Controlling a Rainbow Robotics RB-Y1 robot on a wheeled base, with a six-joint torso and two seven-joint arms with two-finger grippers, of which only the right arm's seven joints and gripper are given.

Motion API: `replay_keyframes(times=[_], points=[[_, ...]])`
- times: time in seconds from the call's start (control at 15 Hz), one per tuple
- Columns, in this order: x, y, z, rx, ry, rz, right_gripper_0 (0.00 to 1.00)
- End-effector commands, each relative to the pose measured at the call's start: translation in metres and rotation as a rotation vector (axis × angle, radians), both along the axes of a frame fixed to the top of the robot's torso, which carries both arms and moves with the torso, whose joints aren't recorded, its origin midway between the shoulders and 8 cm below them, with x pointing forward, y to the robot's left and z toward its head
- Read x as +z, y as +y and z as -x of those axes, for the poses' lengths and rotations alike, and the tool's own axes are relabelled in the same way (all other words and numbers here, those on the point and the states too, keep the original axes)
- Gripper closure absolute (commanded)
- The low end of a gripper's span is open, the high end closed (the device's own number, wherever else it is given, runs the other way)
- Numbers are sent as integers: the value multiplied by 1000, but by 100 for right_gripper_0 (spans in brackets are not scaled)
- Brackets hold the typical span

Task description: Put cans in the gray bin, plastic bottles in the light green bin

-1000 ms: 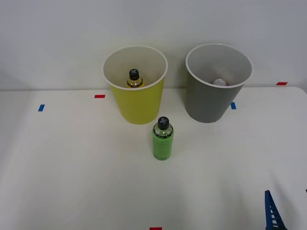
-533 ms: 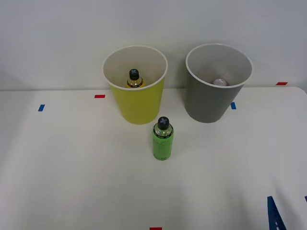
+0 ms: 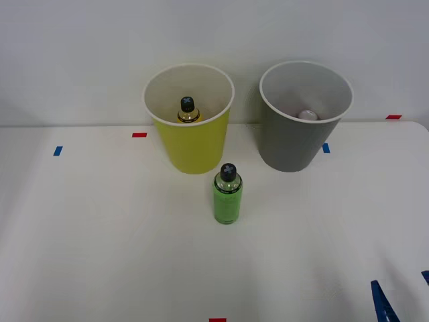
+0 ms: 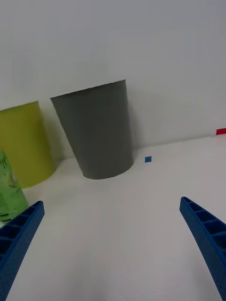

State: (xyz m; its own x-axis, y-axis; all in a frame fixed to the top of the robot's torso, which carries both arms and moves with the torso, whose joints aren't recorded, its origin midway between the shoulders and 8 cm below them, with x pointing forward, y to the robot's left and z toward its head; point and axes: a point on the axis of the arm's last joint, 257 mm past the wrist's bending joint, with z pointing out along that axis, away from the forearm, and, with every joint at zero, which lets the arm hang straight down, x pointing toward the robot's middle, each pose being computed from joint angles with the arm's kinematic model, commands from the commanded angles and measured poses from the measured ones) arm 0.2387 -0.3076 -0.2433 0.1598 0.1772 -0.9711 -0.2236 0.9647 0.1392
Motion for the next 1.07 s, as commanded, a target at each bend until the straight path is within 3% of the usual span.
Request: replay_keyframes(times=[0.07, 0.2, 0.47, 1.07], points=[[-4, 1, -8, 37, 8, 117, 0], [-5, -4, -10, 38, 18, 153, 0], [-4, -5, -7, 61, 31, 101, 0], [6, -5, -17, 93, 10, 87, 0]])
